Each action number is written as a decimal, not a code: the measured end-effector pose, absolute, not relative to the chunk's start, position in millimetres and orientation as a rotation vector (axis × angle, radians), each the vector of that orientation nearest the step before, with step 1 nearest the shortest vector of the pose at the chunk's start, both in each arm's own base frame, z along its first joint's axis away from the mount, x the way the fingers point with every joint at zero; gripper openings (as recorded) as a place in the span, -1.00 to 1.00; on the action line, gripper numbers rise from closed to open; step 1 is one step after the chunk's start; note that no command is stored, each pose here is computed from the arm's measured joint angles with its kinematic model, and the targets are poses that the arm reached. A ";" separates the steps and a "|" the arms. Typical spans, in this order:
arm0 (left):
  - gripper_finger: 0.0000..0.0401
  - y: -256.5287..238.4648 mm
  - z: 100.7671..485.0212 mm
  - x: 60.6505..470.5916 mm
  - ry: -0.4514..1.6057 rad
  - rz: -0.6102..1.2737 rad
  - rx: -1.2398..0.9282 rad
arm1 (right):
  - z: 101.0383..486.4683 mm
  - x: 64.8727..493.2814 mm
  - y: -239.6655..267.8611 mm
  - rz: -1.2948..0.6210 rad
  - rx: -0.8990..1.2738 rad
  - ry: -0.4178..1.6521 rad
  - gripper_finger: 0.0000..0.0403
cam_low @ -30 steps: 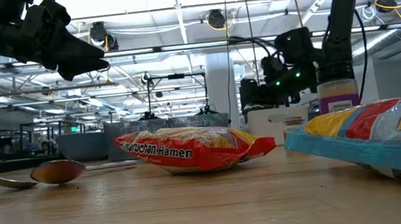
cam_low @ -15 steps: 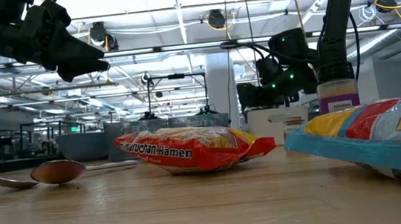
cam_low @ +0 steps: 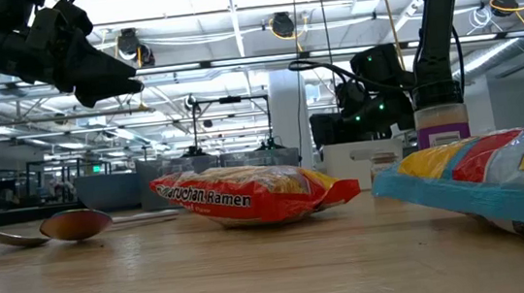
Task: Pick & Place Food Item
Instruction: Put the green seasoning bottle into the white bin
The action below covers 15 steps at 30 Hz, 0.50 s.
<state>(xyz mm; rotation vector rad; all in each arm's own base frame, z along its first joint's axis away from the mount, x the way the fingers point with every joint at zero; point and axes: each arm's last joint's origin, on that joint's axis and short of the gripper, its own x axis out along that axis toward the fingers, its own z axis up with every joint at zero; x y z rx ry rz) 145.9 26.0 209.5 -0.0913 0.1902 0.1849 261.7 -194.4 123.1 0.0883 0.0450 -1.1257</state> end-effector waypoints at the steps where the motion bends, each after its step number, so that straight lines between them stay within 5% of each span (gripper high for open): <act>1: 0.15 26.0 209.5 145.9 0.191 0.185 -0.091 | 123.2 261.6 -194.6 -1.126 0.088 0.045 -0.02; 15: 0.15 26.0 209.4 145.9 0.192 0.185 -0.093 | 122.8 257.7 -199.7 -1.144 0.120 0.028 -0.02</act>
